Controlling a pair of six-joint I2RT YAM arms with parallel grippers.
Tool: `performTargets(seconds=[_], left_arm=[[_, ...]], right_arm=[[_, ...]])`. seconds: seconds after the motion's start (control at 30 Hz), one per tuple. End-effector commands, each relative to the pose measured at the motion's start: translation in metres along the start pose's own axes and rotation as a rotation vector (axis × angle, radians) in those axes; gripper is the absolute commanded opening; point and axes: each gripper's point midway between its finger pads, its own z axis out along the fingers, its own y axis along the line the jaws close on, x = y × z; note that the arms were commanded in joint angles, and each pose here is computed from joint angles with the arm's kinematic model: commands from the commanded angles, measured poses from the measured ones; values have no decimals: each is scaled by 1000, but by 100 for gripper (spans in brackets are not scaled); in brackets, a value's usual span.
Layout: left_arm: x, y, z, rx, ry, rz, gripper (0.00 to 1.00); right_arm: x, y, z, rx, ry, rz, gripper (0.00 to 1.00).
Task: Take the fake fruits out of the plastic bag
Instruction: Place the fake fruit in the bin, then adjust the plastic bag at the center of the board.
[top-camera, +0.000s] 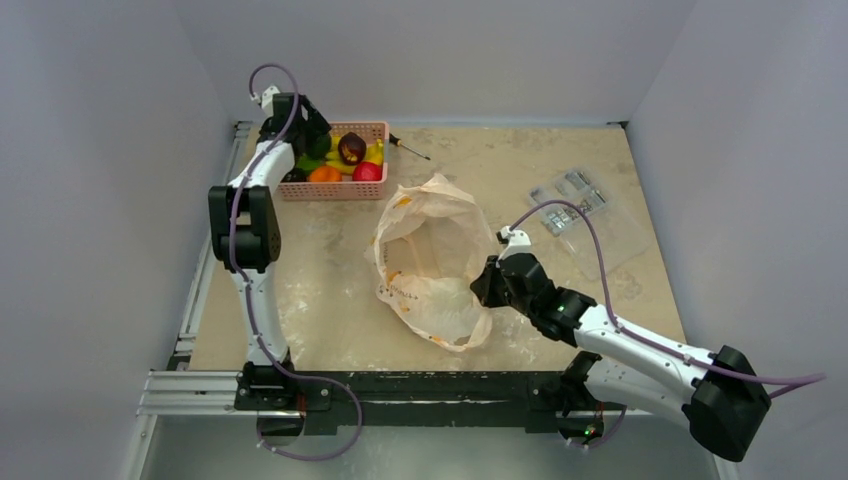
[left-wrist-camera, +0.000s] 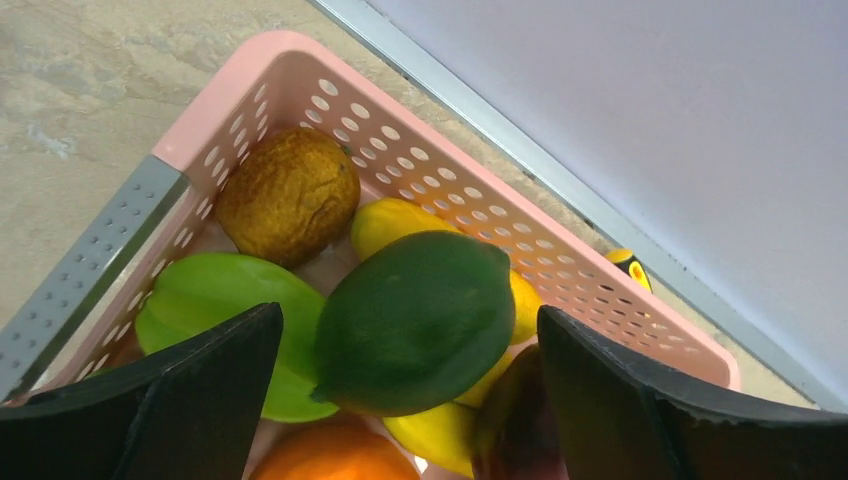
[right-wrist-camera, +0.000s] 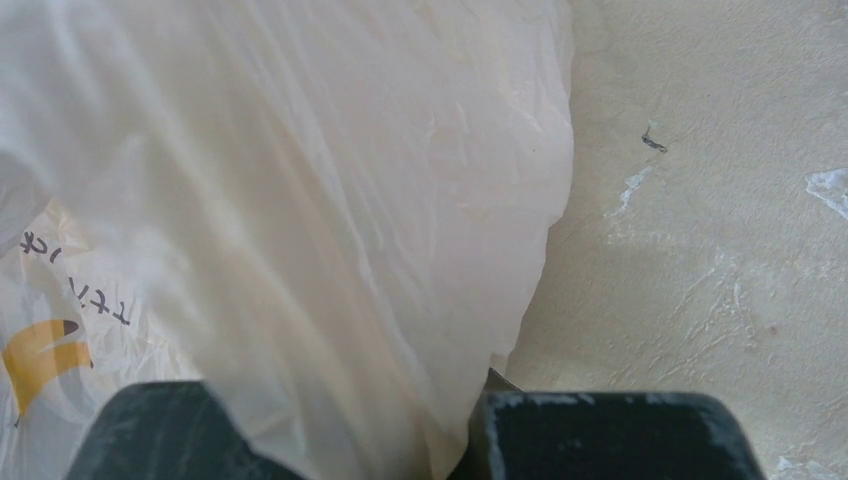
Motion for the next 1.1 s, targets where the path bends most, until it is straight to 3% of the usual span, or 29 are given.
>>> performTargets(seconds=[0.0,0.13,0.3,0.4,0.53,0.63,0.73,1.07], left_arm=[[-14,-8,-26,-10,68,23,100],[-32,-1,-60,-12,91,1,100],[-18,-16,-129,116,194,-99,97],[9,-30,-174,270,305,-169,93],[58,-42,-241,495,544,-193,89],[92,-33,-288,603,662,-193,88],[122,-14,-331,672,689,-181,87],[136,20,-451,815,626,-34,87]], right_arm=[[-15,14,-3,-58,-38,-2,0],[-18,19,-5,-71,-34,-4,0],[-22,20,-7,-56,-21,-16,0],[-30,22,-13,-54,-41,-13,0],[-42,26,-18,-54,-57,-16,0],[-49,32,-17,-57,-45,-34,0],[-59,38,-15,-51,-39,-55,0],[-134,102,-43,-162,-42,-144,0]])
